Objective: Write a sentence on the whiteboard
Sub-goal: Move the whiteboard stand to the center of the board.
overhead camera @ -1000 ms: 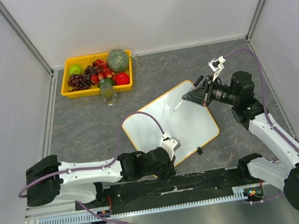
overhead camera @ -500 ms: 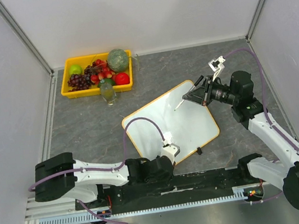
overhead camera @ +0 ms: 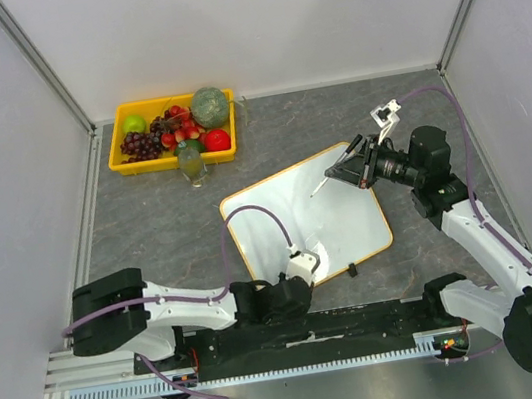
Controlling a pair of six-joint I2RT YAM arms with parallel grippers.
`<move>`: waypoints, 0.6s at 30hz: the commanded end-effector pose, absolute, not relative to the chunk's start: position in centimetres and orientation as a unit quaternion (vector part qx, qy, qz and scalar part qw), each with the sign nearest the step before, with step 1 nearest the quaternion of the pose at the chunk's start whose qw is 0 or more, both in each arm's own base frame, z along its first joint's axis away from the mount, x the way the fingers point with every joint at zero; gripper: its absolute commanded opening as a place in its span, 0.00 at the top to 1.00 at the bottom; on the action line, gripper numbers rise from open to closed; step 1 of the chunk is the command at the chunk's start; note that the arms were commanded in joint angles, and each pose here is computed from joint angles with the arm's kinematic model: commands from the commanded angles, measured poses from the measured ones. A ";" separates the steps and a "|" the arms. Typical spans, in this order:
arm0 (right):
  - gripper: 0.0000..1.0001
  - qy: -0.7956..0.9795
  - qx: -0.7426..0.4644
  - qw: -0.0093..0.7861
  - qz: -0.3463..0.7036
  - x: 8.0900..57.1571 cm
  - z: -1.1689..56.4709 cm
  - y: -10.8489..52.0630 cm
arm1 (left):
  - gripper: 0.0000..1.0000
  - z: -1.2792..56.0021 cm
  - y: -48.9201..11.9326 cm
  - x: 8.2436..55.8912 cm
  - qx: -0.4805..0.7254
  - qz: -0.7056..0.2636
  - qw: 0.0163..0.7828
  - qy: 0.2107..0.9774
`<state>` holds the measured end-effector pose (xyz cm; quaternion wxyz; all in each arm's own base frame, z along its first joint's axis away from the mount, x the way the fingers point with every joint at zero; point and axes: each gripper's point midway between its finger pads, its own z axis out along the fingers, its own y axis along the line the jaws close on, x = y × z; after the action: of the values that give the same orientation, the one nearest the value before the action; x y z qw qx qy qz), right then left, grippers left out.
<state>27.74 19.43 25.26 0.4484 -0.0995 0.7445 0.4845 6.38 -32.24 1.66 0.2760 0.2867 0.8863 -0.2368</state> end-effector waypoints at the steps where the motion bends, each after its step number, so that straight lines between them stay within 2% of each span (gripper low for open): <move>1: 1.00 0.727 -0.114 0.478 0.479 28.3 27.7 19.3 | 0.98 0.8 -32.2 8.2 0.276 -0.201 0.301 0.890; 10: 1.00 0.725 -0.117 0.477 0.483 28.2 28.0 19.4 | 0.98 3.9 -34.0 7.9 0.258 -0.250 0.296 0.885; 12: 1.00 0.724 -0.118 0.478 0.483 28.1 28.0 19.4 | 0.91 4.6 -34.6 7.2 0.252 -0.262 0.289 0.886; 15: 1.00 0.724 -0.119 0.477 0.484 28.1 28.0 19.4 | 0.75 5.6 -35.3 6.3 0.241 -0.272 0.283 0.888; 18: 1.00 0.725 -0.119 0.476 0.484 28.1 27.9 19.4 | 0.51 6.5 -35.8 5.6 0.227 -0.259 0.283 0.895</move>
<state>27.80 19.46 25.73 0.4519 -0.1018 0.7418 0.4850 6.20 -34.00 3.42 0.2725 0.2706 0.8907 -0.2434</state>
